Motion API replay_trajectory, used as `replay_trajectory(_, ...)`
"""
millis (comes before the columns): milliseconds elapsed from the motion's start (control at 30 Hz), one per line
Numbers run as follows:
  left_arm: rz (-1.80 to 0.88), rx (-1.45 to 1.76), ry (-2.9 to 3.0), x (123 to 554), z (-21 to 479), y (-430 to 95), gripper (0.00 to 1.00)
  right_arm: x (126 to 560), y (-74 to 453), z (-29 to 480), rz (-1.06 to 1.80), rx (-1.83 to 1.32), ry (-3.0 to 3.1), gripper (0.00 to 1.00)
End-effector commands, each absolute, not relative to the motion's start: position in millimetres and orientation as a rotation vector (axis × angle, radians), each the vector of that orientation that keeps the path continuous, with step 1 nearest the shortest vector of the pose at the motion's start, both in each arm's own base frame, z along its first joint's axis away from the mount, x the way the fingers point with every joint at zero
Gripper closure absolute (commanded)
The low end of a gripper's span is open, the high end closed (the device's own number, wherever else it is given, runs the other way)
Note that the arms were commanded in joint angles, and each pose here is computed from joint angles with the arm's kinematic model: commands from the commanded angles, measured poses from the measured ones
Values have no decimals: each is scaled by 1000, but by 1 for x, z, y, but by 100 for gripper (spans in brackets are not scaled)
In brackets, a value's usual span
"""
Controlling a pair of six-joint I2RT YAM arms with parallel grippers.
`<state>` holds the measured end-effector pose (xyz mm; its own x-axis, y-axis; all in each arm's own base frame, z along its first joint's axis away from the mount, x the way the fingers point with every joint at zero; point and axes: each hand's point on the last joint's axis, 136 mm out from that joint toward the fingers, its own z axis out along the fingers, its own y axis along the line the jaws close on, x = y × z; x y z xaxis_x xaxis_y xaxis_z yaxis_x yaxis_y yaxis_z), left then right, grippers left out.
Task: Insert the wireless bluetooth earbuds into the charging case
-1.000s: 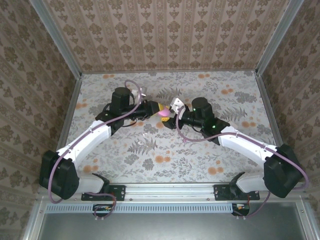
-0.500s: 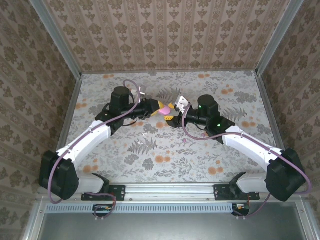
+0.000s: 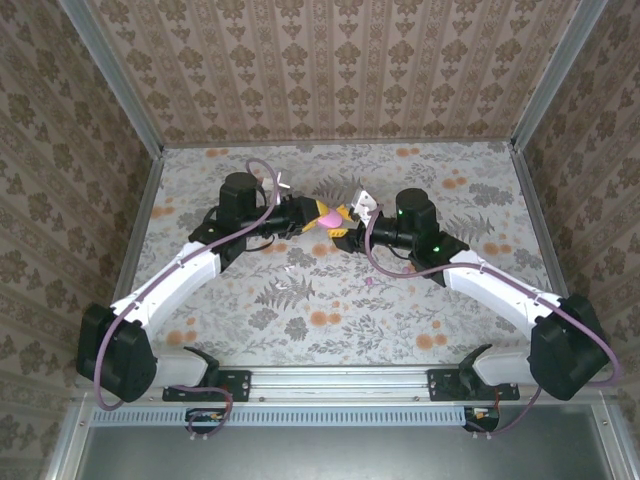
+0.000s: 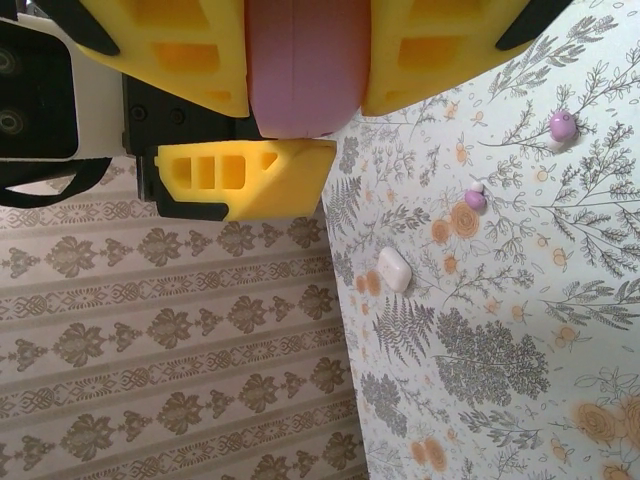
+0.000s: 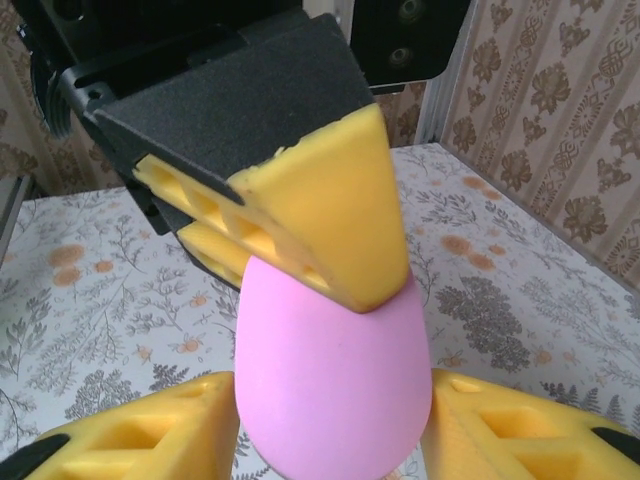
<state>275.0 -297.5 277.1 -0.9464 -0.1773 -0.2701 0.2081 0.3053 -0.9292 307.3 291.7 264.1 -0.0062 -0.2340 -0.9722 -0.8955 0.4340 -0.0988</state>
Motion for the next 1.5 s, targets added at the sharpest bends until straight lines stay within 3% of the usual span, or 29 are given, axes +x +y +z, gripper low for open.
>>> replay_trajectory(0,-1723,92,2181,268,306,-299,89,310,297,289,740,-1025,1451,52)
replay_trajectory(333,-1724,91,2188,268,305,-299,89,312,297,290,742,-1017,1457,49)
replay_trajectory(533,-1729,91,2169,268,312,-298,89,313,297,285,728,-1041,1470,55)
replay_trajectory(733,-1734,92,2166,268,314,-299,89,312,297,278,726,-1051,1491,51)
replay_trajectory(900,-1734,91,2164,267,314,-298,89,312,296,280,720,-1047,1487,57)
replay_trajectory(1000,-1736,91,2154,268,316,-298,89,311,296,278,719,-1057,1493,49)
replay_trajectory(1467,-1728,85,2163,269,313,-297,90,313,289,281,690,-1037,1485,49)
